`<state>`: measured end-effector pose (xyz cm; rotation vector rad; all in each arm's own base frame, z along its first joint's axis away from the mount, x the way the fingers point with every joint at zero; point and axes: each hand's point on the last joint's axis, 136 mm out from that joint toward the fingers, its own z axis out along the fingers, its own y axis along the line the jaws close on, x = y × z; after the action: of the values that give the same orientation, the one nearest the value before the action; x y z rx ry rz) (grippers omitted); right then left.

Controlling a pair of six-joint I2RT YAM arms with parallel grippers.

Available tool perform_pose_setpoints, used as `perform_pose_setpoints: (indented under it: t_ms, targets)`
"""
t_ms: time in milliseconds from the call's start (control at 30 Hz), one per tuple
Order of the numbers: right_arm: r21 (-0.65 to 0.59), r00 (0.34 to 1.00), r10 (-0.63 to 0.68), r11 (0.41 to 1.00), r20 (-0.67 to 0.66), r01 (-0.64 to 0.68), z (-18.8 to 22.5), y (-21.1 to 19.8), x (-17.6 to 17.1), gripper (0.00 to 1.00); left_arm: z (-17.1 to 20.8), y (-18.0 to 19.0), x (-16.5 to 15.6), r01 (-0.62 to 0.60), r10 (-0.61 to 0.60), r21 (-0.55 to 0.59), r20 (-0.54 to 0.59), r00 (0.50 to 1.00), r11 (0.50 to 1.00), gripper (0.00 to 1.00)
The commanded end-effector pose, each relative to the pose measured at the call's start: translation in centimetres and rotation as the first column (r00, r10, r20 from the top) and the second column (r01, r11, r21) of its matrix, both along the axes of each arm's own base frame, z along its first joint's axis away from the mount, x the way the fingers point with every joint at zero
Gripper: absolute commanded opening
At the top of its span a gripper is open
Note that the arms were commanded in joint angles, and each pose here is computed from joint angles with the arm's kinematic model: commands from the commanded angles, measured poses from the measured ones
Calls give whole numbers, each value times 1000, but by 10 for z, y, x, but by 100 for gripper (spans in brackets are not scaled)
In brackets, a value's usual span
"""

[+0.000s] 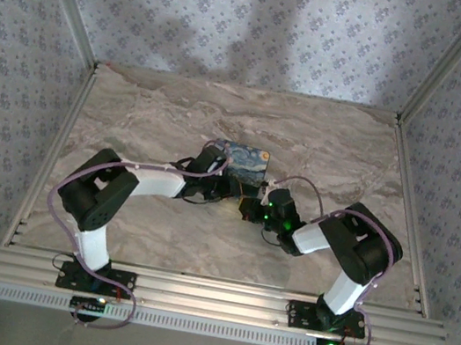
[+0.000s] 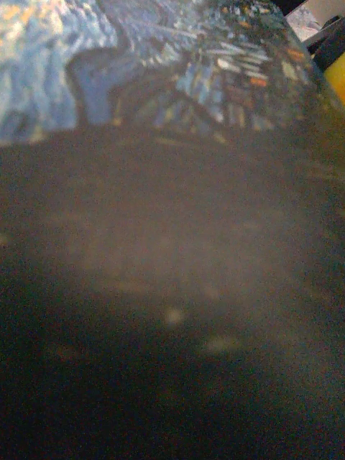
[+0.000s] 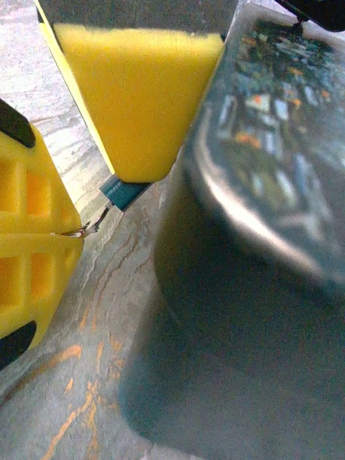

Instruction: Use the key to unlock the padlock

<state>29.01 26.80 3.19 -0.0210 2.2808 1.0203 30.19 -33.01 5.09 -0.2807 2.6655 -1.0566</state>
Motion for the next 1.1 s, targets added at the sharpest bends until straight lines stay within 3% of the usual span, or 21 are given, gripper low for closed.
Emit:
perform_pose_setpoints:
  t_ms: [0, 300, 533, 1067]
  targets:
    - [21, 1000, 5, 1000, -21, -5, 3, 6, 3, 0, 14, 14, -3, -15, 15, -9, 5, 1000, 1000, 32]
    - [43, 997, 46, 998, -61, -44, 8, 21, -1, 0, 36, 44, -6, -89, 91, -41, 60, 994, 995, 64]
    - [44, 995, 61, 997, -84, -58, 18, 27, -5, 0, 24, 52, -9, -187, 189, -175, -9, 982, 967, 63]
    - [74, 989, 115, 991, -90, -109, 27, 36, -10, 0, 1, 37, 3, -233, 225, -259, -62, 972, 937, 50]
